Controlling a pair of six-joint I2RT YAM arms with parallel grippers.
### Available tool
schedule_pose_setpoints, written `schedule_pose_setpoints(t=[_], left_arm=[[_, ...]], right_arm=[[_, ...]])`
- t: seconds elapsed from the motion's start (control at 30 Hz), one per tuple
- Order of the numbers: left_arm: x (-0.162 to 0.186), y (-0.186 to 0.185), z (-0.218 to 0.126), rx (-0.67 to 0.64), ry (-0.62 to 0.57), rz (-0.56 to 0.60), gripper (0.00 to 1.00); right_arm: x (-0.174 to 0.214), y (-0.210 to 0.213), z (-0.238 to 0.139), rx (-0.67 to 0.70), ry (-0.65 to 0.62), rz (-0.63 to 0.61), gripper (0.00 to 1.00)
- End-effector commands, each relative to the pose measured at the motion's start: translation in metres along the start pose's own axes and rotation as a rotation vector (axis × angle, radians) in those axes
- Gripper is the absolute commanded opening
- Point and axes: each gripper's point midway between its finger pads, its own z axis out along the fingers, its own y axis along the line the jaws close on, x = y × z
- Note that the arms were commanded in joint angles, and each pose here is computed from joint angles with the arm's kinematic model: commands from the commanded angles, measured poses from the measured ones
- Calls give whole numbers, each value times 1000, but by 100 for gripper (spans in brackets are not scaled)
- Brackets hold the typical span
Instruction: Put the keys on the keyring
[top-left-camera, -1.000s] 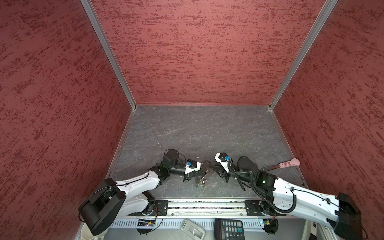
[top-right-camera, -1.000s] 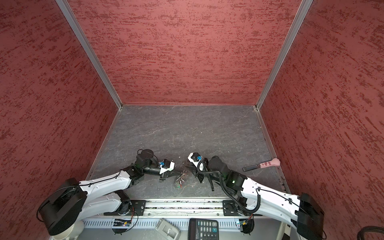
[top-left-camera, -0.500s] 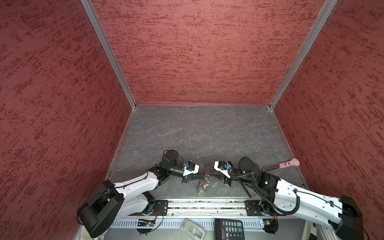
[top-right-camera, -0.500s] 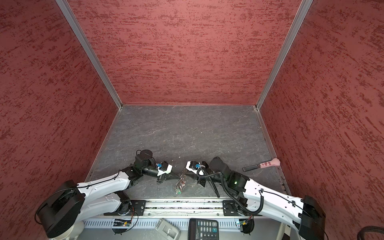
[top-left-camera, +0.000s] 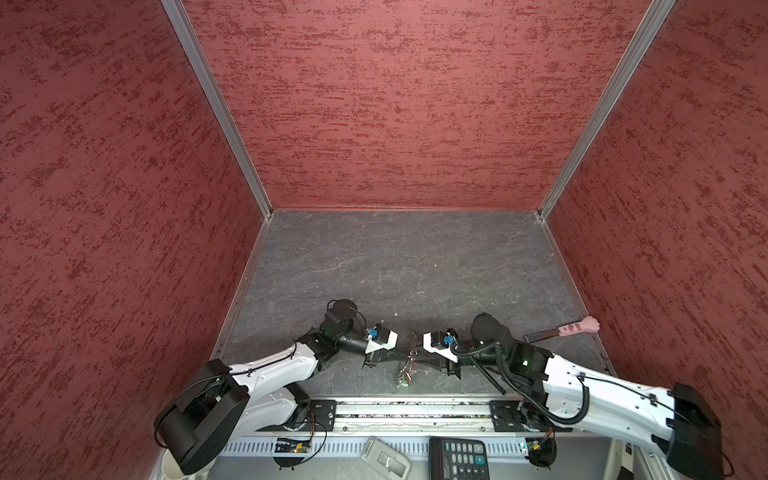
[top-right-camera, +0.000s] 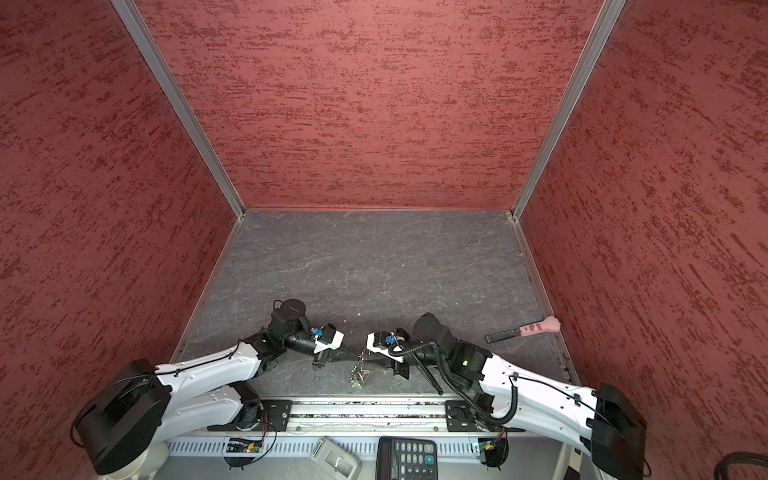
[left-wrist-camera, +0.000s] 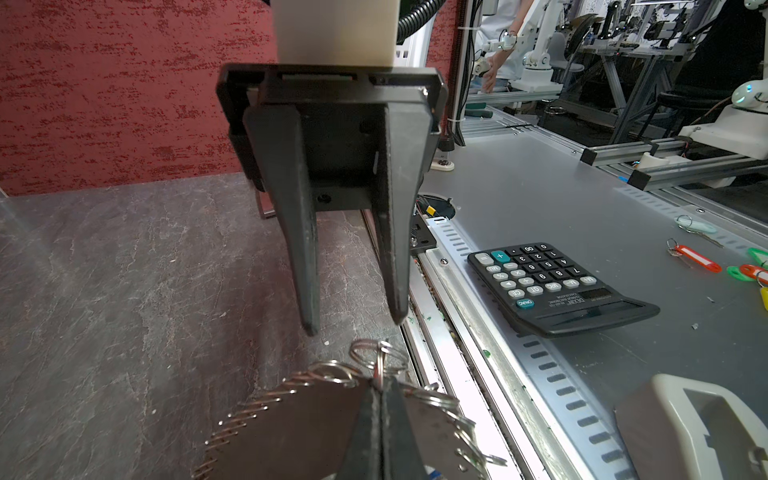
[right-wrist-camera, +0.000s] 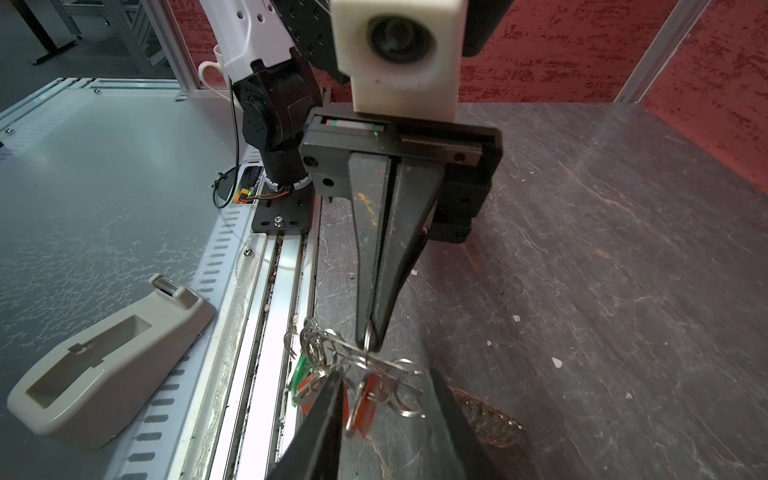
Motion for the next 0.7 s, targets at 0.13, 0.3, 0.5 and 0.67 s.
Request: schedule_pose_setpoints(t=[0.13,0.3,0.5,0.67], left_arm=[[-2,2,1,-3,-1,23,0],[0,3,1,-7,3,20,0],[5,5,4,-13,29,13,0],[5,7,4,-28,33,18,0]], right_arm=[[-3,6,6,-51,-10,-25,32],[0,4,8,-43,1,-23,32],[0,0,11,-28,2,-24,31],[6,-1,15,-31,25,-11,26]])
